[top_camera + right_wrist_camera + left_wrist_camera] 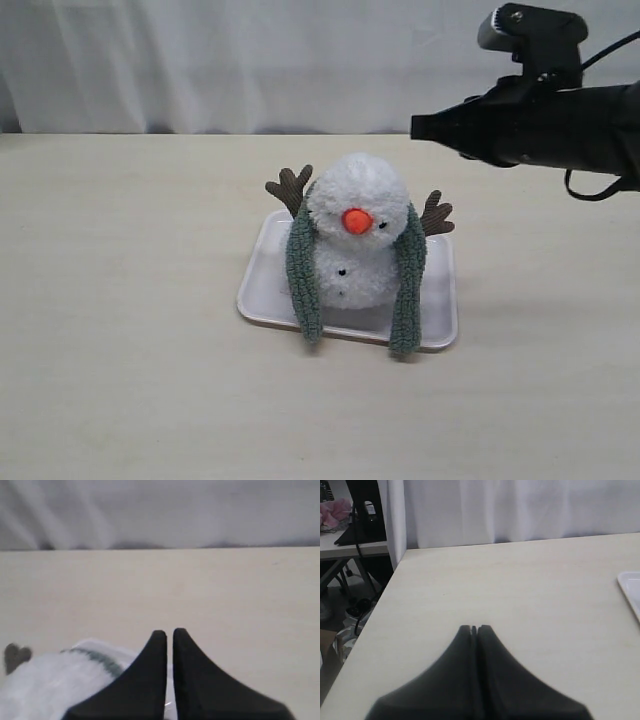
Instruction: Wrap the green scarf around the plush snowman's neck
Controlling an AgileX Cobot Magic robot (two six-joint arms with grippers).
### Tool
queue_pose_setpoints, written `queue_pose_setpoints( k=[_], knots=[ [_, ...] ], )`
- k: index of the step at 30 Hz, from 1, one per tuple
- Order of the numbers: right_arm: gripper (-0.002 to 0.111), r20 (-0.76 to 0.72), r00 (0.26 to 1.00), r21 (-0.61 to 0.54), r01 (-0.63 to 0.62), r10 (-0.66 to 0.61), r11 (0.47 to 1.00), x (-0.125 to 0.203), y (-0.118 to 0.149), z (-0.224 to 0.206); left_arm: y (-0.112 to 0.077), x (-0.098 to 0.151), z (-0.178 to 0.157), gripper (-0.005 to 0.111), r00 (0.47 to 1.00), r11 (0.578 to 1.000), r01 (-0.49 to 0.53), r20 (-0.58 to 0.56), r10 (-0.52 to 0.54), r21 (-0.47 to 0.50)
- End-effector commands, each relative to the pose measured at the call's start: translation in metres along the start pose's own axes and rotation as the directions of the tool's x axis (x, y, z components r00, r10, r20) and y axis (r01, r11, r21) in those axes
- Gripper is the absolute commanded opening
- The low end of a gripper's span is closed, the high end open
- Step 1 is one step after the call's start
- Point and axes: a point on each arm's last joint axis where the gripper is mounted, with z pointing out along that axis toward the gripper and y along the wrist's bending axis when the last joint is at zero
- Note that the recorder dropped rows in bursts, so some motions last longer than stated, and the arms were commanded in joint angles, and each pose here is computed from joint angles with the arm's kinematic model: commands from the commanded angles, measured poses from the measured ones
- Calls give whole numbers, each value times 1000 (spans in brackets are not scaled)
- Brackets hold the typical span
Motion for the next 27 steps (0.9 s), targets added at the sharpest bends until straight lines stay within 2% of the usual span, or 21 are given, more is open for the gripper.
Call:
queue_pose_setpoints(
  k=[1, 4, 8, 11, 12, 13, 15, 17, 19, 24, 25, 27],
  knots=[
    [4, 87, 995, 131, 27, -39, 991, -13, -26, -2, 0, 0, 0, 0, 1000, 1000, 4, 11, -4, 1],
    [4, 112, 986, 212, 99, -125, 972, -18, -40, -4, 0, 0, 0, 0, 1000, 1000, 4, 11, -4, 1],
    [4, 109, 978, 366, 125, -176, 922, -21, -59, -9, 0, 0, 0, 0, 1000, 1000, 4, 11, -4, 1],
    [4, -5, 974, 529, 194, -226, 826, -19, -75, -12, 0, 0, 0, 0, 1000, 1000, 4, 11, -4, 1],
    [4, -53, 978, 563, 196, -201, 803, -18, -79, -12, 0, 0, 0, 0, 1000, 1000, 4, 11, -4, 1],
    [4, -133, 959, 592, 281, -252, 756, -21, -84, -11, 0, 0, 0, 0, 1000, 1000, 4, 11, -4, 1],
    [4, -159, 957, 630, 288, -243, 721, -21, -90, -9, 0, 0, 0, 0, 1000, 1000, 4, 11, -4, 1],
    [4, -167, 954, 612, 300, -251, 732, -18, -85, -5, 0, 0, 0, 0, 1000, 1000, 4, 11, -4, 1],
    [4, -157, 948, 542, 318, -278, 778, -14, -73, 2, 0, 0, 0, 0, 1000, 1000, 4, 11, -4, 1],
    [4, -76, 933, 241, 360, -352, 901, -4, -29, 13, 0, 0, 0, 0, 1000, 1000, 4, 11, -4, 1],
    [4, -57, 938, 191, 345, -341, 919, -3, -24, 14, 0, 0, 0, 0, 1000, 1000, 4, 11, -4, 1],
    [4, -1, 951, 12, 308, -308, 951, 1, -7, 14, 0, 0, 0, 0, 1000, 1000, 4, 11, -4, 1]
  ],
)
